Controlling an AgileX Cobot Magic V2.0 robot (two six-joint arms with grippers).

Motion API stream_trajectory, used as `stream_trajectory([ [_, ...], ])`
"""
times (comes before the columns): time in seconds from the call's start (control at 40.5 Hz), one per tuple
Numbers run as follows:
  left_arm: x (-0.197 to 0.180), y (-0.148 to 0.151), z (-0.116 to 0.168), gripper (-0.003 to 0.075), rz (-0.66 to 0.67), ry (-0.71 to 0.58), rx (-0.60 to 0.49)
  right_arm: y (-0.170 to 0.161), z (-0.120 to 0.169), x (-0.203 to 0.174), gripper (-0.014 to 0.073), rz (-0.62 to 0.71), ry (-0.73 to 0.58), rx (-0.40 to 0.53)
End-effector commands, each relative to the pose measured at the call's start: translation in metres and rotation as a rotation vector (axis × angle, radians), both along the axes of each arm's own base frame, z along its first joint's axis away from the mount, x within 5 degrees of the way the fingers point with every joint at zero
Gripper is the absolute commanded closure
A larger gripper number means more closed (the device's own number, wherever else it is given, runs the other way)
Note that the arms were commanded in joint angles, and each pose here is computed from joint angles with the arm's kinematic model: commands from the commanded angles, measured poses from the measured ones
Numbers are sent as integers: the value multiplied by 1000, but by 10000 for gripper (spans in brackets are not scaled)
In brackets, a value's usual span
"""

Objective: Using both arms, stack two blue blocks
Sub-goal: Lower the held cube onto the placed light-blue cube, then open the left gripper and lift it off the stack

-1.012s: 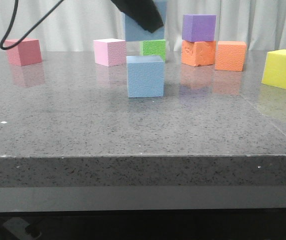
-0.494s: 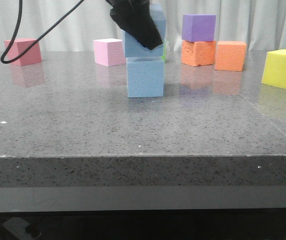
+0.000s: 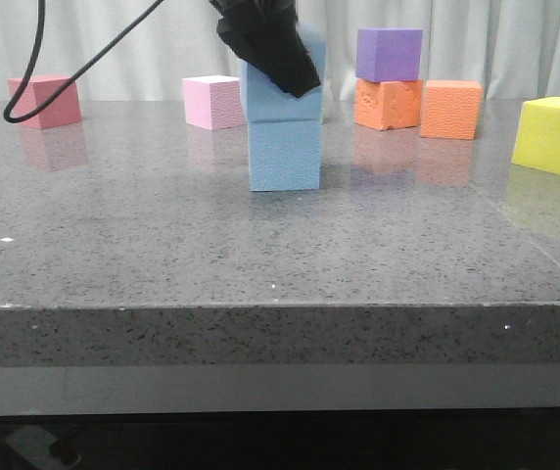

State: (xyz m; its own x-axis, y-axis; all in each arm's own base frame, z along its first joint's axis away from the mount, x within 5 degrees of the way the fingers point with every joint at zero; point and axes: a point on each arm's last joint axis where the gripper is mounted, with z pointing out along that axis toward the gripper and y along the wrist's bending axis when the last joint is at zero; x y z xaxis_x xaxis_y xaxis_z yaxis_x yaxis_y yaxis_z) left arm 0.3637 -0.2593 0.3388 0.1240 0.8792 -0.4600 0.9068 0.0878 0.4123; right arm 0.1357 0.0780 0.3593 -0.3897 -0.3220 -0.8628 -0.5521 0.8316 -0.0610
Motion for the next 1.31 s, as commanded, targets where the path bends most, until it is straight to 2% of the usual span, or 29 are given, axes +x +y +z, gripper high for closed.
stream_trajectory([
  [0.0,-8,2,35,145,7,-104,-94,0,15,0,4,0,-93,40],
  [0.271,-9,2,38,146,8,-114,-101,0,15,0,4,0,-93,40],
  [0.469,-24,12,68,155,27,-163,-156,0,15,0,4,0,-93,40],
  [0.592,-39,27,95,155,140,-133,-255,0,15,0,4,0,-93,40],
  [0.666,-52,37,109,155,220,-66,-308,0,15,0,4,0,-93,40],
  [0.814,-77,56,126,155,274,7,-298,0,15,0,4,0,-93,40],
  [0.962,-93,67,138,155,405,100,-375,0,15,0,4,0,-93,40],
  [1.061,-94,72,144,155,484,99,-414,0,15,0,4,0,-93,40],
  [1.209,-95,87,146,156,715,117,-435,0,15,0,4,0,-93,40],
  [1.283,-98,95,151,156,773,99,-446,0,15,0,4,0,-93,40],
])
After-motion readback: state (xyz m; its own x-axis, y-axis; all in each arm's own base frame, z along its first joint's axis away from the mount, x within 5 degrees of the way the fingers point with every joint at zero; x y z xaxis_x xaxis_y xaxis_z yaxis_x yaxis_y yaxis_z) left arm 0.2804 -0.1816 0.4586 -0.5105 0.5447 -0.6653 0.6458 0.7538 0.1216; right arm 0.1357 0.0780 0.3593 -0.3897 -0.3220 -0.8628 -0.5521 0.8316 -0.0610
